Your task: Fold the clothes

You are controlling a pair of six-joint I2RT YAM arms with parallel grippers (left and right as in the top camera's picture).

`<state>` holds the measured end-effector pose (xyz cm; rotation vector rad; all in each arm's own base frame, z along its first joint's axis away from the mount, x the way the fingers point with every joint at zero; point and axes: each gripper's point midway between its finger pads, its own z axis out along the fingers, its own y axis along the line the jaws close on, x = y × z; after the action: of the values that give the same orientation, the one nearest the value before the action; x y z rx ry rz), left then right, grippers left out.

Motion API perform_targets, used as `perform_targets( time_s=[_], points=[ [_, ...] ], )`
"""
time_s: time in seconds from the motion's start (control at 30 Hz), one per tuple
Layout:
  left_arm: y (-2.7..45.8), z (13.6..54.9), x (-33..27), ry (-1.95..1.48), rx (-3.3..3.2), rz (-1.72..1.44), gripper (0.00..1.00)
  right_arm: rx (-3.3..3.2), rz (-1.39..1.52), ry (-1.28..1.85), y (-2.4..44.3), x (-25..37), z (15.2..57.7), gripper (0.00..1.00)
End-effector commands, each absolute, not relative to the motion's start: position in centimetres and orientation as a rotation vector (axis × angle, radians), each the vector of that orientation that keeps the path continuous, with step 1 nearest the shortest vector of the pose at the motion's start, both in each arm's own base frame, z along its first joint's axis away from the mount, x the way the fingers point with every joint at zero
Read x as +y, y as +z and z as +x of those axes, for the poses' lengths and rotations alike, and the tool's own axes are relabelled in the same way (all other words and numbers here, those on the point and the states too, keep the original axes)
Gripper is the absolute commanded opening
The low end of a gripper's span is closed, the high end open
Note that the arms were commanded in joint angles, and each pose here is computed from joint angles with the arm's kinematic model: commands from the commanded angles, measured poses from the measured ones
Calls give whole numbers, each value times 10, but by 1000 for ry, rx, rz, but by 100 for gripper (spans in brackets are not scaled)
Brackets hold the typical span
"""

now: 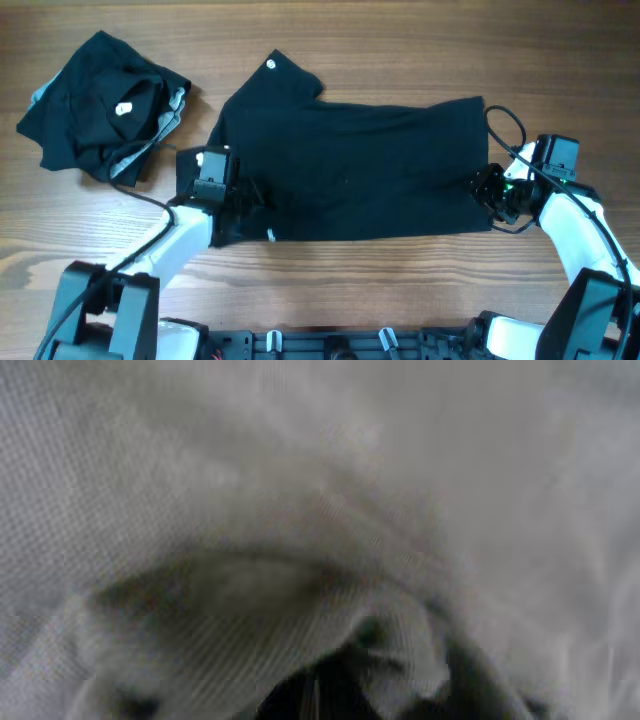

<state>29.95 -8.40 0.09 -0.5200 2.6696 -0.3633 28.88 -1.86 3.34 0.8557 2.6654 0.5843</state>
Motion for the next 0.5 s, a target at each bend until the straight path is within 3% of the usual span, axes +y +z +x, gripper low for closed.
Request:
perform_targets(
  time_s=[0.0,0.07,0.17,0.33,0.47],
  points=[
    [34,345,-91,-431,2462,-493,4,2647,814,562,41,-21,295,44],
    [80,372,-99,-482,2338,-430,6,2647,815,561,41,-21,295,44],
    [110,361,-98,-461,2394,-403,8,2652,815,561,41,-21,294,44],
    [26,264,-72,-219,2846,-498,4,2648,812,560,41,-21,295,45],
    [-21,271,-74,-233,2827,-504,4,2648,813,561,41,-21,295,47]
  ],
)
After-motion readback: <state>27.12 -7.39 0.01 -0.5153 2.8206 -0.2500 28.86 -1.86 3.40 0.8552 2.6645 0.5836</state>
